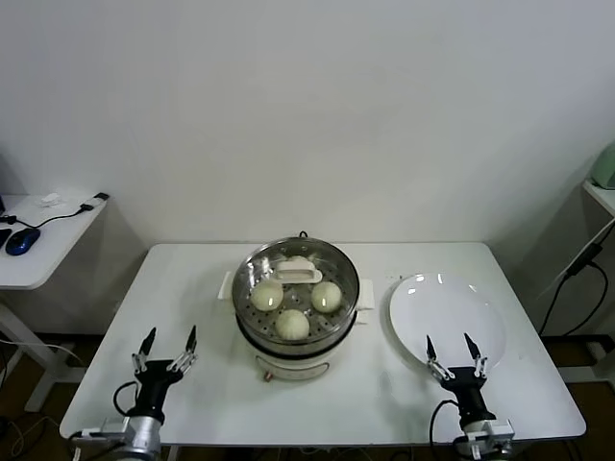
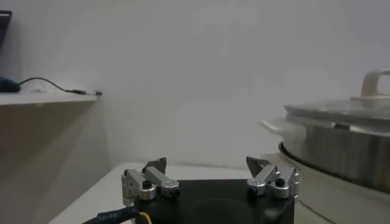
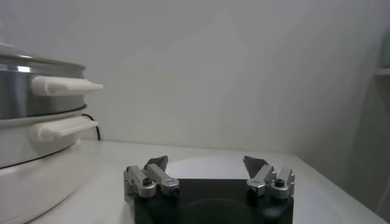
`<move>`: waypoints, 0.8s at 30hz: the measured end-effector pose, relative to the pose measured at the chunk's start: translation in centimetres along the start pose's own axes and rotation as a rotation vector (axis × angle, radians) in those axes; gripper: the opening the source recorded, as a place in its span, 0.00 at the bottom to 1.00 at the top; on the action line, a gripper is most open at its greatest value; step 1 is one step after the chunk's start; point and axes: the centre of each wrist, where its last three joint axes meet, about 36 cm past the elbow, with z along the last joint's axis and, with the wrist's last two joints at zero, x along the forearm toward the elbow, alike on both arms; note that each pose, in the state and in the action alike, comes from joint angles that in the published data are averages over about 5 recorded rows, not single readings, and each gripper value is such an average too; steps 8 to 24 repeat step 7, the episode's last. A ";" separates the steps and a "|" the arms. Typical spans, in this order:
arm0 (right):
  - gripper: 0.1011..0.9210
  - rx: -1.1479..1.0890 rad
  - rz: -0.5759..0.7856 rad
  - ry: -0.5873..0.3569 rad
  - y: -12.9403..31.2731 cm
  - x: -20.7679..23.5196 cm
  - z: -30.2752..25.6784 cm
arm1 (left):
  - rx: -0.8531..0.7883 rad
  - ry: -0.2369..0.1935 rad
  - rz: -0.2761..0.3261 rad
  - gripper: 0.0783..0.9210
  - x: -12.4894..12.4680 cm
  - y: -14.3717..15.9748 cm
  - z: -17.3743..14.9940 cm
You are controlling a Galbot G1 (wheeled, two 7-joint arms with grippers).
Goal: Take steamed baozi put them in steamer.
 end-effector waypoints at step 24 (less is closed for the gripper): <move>0.88 0.004 0.001 0.002 -0.2 -0.1 0.0 | 0.006 -0.006 0.004 0.88 0.7 -0.1 0.8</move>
